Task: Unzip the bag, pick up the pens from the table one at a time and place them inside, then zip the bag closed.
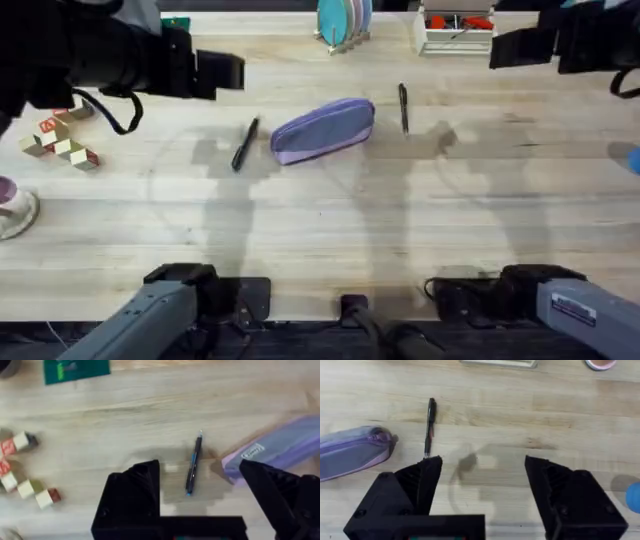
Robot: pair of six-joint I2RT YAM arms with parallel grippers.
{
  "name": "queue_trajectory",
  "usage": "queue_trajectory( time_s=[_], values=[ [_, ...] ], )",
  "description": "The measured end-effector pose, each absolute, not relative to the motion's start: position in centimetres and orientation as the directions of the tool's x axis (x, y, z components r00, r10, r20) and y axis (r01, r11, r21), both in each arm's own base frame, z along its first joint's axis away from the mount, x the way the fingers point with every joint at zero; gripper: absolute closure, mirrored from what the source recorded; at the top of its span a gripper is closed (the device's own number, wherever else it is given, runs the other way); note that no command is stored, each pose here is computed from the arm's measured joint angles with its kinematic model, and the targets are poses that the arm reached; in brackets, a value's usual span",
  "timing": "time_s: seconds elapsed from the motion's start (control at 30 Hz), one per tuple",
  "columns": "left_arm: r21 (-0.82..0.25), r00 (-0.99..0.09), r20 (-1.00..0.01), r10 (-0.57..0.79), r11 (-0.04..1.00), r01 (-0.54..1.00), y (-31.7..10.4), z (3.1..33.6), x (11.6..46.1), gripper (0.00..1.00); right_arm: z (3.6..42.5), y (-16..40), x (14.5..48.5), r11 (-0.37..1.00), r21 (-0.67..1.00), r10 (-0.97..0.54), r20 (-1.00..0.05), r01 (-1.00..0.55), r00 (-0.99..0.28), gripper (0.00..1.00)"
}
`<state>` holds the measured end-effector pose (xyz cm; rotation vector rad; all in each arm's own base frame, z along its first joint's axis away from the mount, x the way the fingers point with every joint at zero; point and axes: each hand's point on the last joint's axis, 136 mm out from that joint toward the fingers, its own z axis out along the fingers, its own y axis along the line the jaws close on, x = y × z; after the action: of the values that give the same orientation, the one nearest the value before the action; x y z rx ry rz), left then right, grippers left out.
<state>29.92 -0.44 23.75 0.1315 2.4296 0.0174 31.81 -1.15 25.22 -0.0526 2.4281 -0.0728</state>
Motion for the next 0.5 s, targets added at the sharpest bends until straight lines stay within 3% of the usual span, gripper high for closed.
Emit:
queue_trajectory(
  time_s=[0.1,0.3,0.5],
  values=[
    [0.077,-0.738,-0.630,0.239,0.966,0.247,-1.8,23.4,29.4,0.007,25.2,-1.2,31.8,0.998,-0.067,-0.058,-0.652,-0.018,-0.756,0.005],
    [0.101,-0.586,-0.612,0.532,0.787,0.609,-5.5,22.8,27.3,0.007,25.2,-1.2,31.8,0.998,-0.067,-0.058,-0.652,-0.018,-0.756,0.005],
    [0.117,-0.480,-0.620,0.620,0.679,0.725,-6.8,22.8,26.6,0.007,25.2,-1.2,31.8,0.998,-0.067,-0.058,-0.651,-0.018,-0.757,0.006]
  ],
)
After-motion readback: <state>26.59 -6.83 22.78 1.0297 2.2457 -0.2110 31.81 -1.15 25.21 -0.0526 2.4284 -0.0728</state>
